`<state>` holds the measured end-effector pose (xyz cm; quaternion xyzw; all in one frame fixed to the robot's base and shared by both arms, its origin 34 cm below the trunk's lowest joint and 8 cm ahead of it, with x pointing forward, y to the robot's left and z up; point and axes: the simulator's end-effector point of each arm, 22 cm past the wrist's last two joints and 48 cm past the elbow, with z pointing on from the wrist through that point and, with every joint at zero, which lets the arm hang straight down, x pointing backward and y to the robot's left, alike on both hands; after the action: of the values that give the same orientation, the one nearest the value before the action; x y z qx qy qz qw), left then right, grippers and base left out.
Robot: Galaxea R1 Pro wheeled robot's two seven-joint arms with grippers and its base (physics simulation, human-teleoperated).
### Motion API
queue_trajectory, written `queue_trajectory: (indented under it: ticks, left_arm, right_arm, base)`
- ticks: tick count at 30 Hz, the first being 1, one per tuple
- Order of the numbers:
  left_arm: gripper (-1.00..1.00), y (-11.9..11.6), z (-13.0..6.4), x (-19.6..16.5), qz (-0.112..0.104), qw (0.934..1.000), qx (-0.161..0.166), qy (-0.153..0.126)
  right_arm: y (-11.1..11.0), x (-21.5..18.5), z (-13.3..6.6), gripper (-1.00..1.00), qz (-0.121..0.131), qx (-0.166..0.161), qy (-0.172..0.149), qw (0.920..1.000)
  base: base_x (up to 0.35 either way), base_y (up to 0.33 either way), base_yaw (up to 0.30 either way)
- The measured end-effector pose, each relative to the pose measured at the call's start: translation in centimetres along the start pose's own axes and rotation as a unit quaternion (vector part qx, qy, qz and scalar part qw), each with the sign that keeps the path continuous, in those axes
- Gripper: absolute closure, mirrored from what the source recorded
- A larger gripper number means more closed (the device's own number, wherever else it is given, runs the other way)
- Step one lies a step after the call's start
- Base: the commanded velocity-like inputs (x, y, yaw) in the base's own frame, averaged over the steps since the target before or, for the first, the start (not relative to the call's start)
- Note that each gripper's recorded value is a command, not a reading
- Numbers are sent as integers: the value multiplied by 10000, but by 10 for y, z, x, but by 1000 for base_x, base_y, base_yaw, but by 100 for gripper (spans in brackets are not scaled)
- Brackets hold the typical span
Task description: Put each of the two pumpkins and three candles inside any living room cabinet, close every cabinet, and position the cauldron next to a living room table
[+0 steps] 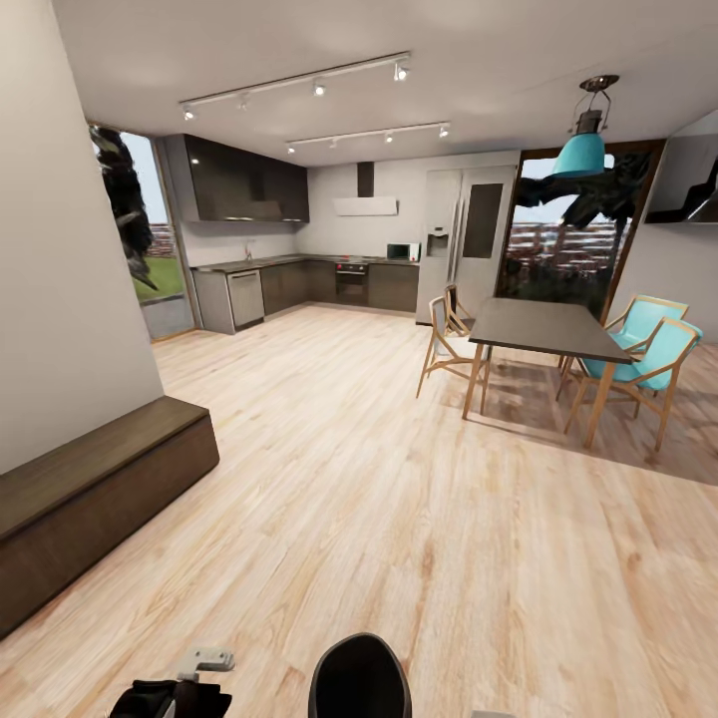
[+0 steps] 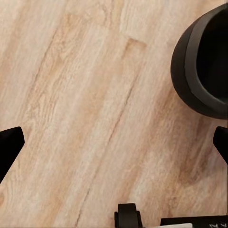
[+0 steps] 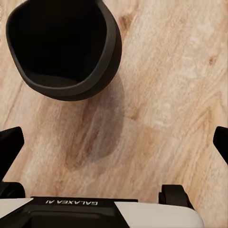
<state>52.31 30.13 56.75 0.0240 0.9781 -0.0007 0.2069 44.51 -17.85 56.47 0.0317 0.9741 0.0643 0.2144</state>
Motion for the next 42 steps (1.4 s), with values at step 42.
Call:
queue_trajectory:
  ticks: [42]
  left_arm:
    - [-100,-53,38,16,-108,9997,201,3]
  right_arm:
    - [8,16,38,-100,-172,-99,-243,9995]
  base:
    - [0,0,0]
